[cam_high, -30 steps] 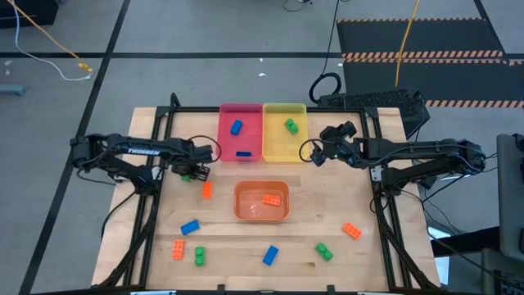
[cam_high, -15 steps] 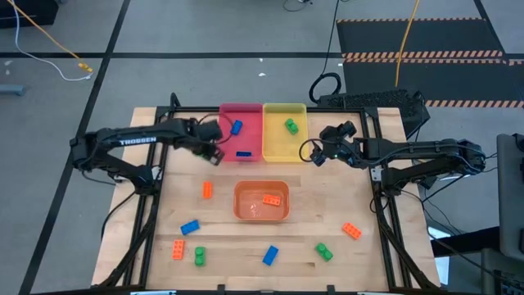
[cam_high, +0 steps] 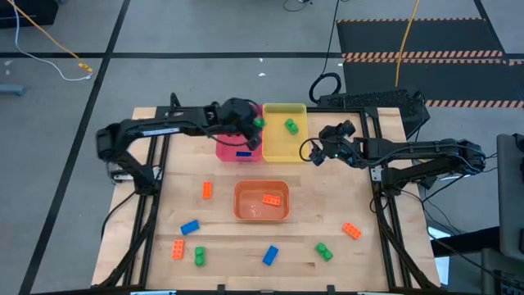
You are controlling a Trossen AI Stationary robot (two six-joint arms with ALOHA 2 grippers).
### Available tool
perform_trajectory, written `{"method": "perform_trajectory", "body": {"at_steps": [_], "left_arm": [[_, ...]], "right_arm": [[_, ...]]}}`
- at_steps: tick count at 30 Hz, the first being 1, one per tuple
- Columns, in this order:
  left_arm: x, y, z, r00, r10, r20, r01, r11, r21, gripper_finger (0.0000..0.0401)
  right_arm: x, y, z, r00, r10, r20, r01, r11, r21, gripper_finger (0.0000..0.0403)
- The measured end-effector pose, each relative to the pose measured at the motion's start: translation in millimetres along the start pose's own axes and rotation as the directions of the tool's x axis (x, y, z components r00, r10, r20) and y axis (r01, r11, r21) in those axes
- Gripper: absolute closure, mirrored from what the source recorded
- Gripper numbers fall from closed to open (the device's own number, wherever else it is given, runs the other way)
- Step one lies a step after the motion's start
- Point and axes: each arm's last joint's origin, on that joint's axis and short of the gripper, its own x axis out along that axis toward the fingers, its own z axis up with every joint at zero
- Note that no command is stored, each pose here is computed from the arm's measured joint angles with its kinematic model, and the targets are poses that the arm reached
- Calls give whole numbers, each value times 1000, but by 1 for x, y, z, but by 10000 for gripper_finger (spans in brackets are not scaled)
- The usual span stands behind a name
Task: Sort & place blocks by color
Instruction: Put the green game piece into the yellow bin
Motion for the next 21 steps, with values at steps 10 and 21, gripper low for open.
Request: {"method": "perform_trajectory", "body": {"at_steps": [10,21], "left_arm": [[74,-8,1,999,-36,-16,37,997,61,265],[103,-7,-5,997,-33,-67,38,996,75,238]], "right_arm": [[0,-2,-4,999,-41,-29,40,999,-25,64],[0,-3,-4,998,-47,-30,46,998,-35,64]]}}
